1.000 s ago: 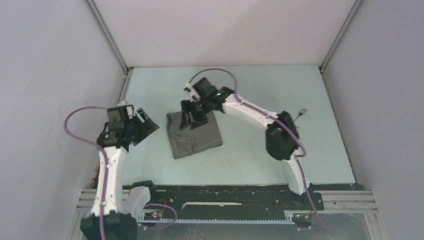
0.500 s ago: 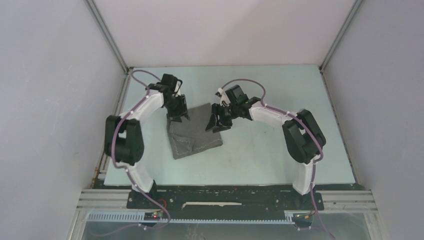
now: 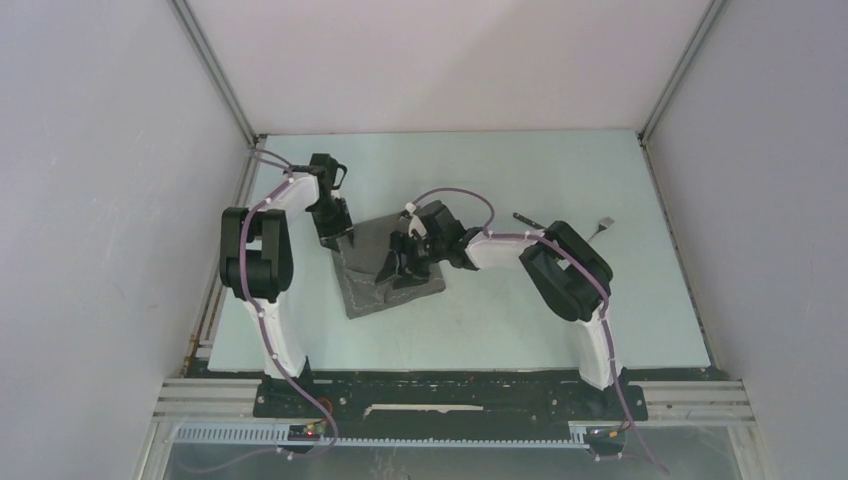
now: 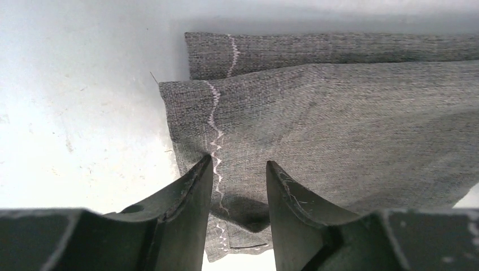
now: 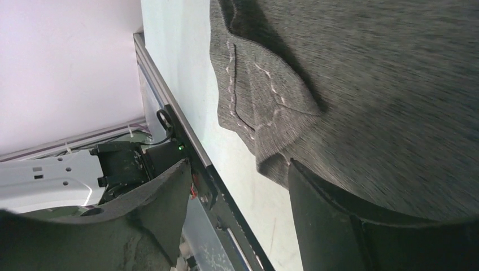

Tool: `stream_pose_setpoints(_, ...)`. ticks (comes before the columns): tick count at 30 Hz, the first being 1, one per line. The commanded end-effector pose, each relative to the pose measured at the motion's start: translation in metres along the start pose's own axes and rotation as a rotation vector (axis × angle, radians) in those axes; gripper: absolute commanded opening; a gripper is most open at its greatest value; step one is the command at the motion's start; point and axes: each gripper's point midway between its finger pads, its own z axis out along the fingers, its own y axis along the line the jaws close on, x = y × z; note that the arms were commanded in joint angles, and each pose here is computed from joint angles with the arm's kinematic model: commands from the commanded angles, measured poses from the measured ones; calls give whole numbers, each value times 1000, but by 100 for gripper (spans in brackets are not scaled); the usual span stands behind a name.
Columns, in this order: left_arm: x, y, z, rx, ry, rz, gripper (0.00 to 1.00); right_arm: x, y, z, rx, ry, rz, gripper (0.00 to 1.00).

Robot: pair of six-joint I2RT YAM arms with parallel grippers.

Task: Fold the napkin into a case and place the utensils inside
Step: Smooth out the square-folded napkin at the center of the board.

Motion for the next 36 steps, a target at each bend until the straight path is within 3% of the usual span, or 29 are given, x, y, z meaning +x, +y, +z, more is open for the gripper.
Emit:
stream_pose_setpoints(1,0,4,-2,-4,-26,38,46,-14,21,21,-94,-57,24,72)
stream_pose_setpoints(11,-1,4,-1,7,-30,40,47,4,7,34,-37,-20,48,76)
stream_pose_setpoints(16,-4,1,-9,20,-58,31,48,-2,28,44,-112,-23,-4,76)
stream_pose_setpoints(19,-23,12,-42,-55,-202,29,49,4,58,50,-153,-8,-102,74)
stream_pose_setpoints(23,-53,23,-119,-101,-466,-10,53,30,94,65,-166,51,-255,73)
stream_pose_setpoints(26,-64,20,-144,-75,-542,-40,59,58,111,80,-194,154,-293,72)
stream_pose_setpoints(28,-69,10,-141,-29,-522,-34,66,61,120,70,-228,168,-283,70)
stream_pose_setpoints(30,-70,-12,-127,54,-442,13,71,47,117,42,-216,101,-273,73)
stream_pose_setpoints(34,-69,-48,-78,170,-244,89,73,40,73,-9,-15,61,-224,76)
stream_pose_setpoints(36,-76,-52,-65,147,-217,122,74,46,59,-30,63,36,-213,77)
